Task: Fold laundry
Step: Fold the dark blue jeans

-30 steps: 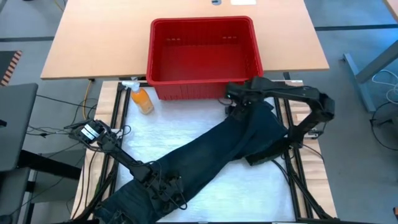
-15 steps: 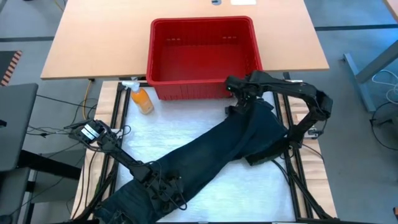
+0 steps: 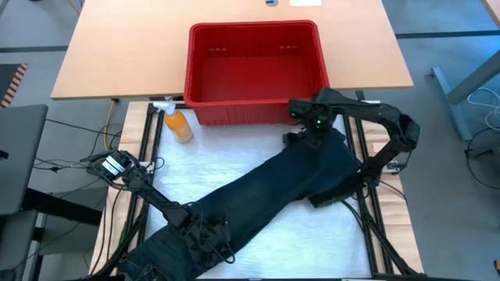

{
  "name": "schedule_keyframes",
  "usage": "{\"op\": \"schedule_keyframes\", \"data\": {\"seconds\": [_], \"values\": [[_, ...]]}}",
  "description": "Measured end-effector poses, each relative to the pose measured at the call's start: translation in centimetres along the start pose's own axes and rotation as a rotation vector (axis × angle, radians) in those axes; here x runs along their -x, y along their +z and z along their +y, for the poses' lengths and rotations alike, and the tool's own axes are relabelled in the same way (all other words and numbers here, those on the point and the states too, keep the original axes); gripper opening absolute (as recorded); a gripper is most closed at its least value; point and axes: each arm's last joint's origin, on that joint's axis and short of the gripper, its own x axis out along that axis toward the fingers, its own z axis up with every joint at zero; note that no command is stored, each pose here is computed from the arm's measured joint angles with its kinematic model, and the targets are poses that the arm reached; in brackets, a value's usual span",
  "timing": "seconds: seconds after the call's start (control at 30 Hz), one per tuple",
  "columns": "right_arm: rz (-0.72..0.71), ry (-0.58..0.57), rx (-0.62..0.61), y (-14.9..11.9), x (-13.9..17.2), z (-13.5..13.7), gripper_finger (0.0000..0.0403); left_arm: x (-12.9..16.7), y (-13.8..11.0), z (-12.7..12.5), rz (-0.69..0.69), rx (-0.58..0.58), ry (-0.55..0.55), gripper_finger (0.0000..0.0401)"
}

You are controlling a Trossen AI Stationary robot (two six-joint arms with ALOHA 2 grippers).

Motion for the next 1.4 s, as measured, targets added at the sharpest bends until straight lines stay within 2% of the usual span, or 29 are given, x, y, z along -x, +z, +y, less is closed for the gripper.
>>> {"op": "schedule_keyframes", "data": {"seconds": [0.03,0.1,0.27,0.43,0.53,0.7,0.9,1.03,1.2,1.4], "values": [[-0.010,0.000,0.004,-0.1,0.2,0.3,0.0045,0.0,0.0,0.0,0.000,-0.001,0.001,0.0128],[-0.038,0.027,0.008,-0.8,0.8,0.7,0.0021,0.0,0.0,0.0,-0.001,0.000,0.002,0.0128],[-0.095,0.120,-0.020,-2.6,2.5,1.8,0.0037,0.0,0.0,0.0,0.002,0.010,-0.001,0.0128],[-0.183,0.176,-0.055,-5.3,4.5,2.3,0.0021,0.0,-0.2,-0.1,0.040,0.010,-0.043,0.0128],[-0.240,0.199,-0.064,-6.9,5.4,2.0,0.0021,0.1,-0.7,-0.1,0.102,0.046,-0.044,0.0128],[-0.323,0.254,-0.163,-9.9,6.4,0.8,0.0021,0.5,-1.8,-0.2,0.204,0.134,0.009,0.0128],[-0.240,0.329,-0.194,-13.4,3.0,1.0,0.0021,0.6,-2.4,-0.7,0.221,0.159,0.009,0.0128],[-0.183,0.306,-0.237,-14.9,0.1,1.0,0.0026,0.6,-2.3,-0.6,0.224,0.155,0.004,0.0128],[-0.132,0.298,-0.253,-16.0,-2.2,1.2,0.0026,0.4,-2.0,-0.1,0.240,0.174,-0.024,0.0128],[-0.111,0.248,-0.258,-15.9,-3.4,1.0,0.0033,0.4,-1.8,0.0,0.241,0.187,-0.030,0.0128]]}}
